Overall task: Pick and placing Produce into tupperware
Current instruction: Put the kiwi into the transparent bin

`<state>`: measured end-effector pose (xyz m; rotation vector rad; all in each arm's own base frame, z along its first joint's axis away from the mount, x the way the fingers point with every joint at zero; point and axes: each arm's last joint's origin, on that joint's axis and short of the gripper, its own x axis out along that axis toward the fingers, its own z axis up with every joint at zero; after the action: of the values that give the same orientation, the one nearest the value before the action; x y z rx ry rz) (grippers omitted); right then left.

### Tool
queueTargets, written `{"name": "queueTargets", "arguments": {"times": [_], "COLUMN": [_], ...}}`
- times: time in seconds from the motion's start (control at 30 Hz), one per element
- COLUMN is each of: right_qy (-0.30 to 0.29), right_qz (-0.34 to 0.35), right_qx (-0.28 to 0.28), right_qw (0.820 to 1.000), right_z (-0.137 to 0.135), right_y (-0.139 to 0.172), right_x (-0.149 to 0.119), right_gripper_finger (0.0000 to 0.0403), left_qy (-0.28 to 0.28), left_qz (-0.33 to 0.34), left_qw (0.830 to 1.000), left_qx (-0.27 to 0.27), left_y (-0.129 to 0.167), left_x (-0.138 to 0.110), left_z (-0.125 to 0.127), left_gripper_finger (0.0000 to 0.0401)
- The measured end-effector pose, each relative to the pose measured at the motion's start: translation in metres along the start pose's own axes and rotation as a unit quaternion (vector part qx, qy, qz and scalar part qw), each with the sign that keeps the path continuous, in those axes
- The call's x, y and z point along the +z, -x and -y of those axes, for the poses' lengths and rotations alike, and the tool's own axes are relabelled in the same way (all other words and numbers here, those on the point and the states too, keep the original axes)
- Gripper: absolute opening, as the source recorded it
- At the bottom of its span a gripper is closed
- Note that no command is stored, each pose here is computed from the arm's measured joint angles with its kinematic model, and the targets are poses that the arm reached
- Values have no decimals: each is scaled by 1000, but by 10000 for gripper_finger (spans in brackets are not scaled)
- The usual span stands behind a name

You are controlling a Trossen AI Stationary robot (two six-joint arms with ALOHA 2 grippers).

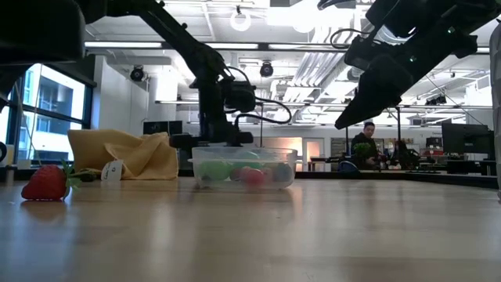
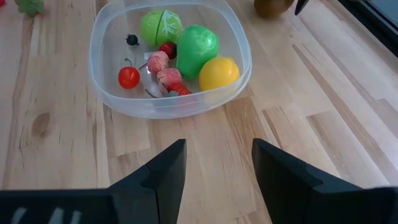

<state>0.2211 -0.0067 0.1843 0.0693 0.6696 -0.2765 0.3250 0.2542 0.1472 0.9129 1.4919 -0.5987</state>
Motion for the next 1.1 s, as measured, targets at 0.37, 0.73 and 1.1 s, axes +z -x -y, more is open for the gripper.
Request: {"name": "queueTargets", "arguments": {"times": [0.37,0.73,1.1], "right_qy": [0,0,0], "right_qz": [0,0,0], "right_qx": [0,0,0], "right_qw": [1000,1000,1000], "right_z": [0,0,0], "right_y": [0,0,0], "right_x": [0,0,0], "right_gripper_finger": [176,176,176], "left_qy": [-11,-7,-5], "left_qz": [28,28,28], "left_qw": [999,999,999], "left_qx": [8,15,15], "left_y": [0,0,0], "left_x": [2,2,2], "left_z": [-1,-2,-2], "left_gripper_finger": [298,261,252]}}
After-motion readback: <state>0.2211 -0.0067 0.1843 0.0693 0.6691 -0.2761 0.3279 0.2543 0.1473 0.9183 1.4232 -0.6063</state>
